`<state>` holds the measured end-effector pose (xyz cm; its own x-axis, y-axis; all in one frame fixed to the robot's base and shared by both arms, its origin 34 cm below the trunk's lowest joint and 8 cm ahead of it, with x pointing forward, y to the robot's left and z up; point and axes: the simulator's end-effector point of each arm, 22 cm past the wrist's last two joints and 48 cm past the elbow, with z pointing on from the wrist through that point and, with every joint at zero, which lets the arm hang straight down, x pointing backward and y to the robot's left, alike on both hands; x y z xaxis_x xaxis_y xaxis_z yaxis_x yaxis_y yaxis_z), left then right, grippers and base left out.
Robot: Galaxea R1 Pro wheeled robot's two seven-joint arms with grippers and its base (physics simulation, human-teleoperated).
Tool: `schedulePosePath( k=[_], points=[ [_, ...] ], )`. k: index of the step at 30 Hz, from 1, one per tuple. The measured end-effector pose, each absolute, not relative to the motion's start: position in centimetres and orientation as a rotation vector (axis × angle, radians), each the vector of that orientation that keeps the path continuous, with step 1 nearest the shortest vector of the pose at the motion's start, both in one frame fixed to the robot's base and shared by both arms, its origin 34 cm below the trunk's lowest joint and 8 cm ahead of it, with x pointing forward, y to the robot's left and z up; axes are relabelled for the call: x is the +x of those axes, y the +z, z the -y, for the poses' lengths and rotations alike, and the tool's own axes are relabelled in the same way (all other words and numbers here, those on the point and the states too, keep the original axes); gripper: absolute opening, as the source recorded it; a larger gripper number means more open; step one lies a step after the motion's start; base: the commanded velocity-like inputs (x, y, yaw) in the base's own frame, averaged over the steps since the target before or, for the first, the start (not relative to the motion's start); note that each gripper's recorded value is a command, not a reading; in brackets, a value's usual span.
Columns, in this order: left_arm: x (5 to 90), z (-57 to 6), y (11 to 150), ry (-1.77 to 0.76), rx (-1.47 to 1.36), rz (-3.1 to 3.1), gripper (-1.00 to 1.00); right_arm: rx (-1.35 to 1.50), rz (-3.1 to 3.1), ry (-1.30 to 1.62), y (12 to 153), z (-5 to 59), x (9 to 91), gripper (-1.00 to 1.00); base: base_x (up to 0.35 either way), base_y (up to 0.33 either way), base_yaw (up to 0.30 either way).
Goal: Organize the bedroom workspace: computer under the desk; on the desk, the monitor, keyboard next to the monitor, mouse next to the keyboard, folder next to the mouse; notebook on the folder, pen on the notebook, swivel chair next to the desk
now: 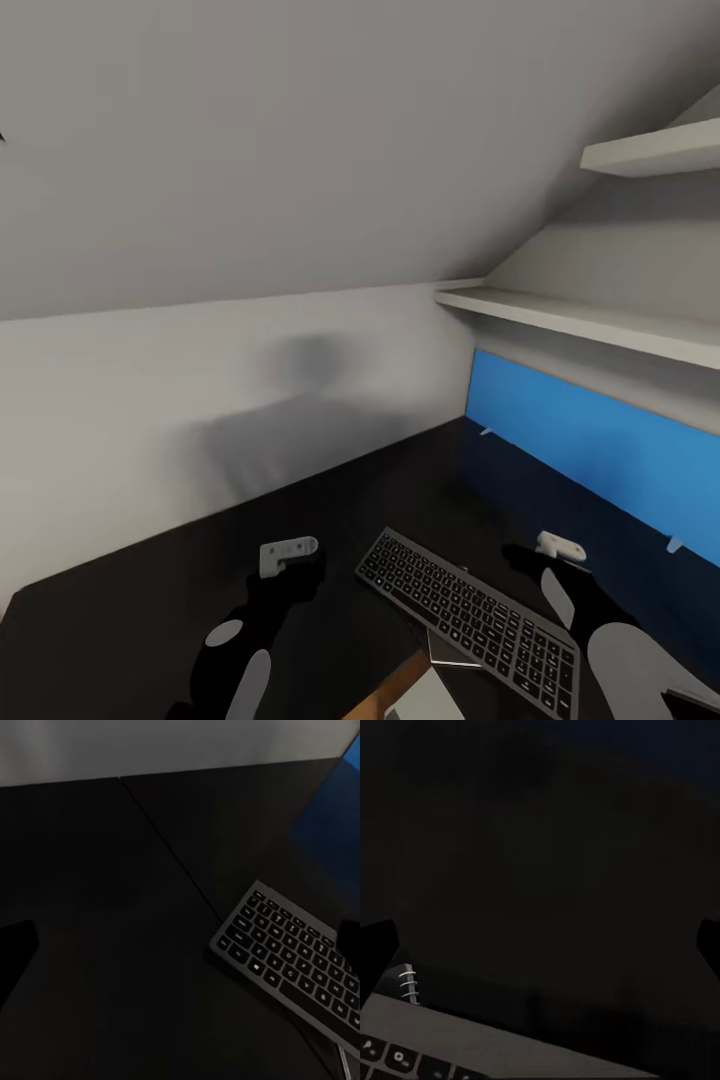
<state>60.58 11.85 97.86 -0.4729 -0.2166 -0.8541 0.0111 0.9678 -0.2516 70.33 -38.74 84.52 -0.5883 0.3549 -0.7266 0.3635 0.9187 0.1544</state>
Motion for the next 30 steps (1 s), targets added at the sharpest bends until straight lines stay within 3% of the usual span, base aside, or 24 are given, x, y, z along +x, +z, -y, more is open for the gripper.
schedulePosePath(
  k=[30],
  points=[
    [61.3,-11.8,94.6,-0.269,-0.144,-2.047,1.0,0.569,-2.272,0.028,80.5,38.6,70.4,1.0,0.0,0.0,0.0]
  ],
)
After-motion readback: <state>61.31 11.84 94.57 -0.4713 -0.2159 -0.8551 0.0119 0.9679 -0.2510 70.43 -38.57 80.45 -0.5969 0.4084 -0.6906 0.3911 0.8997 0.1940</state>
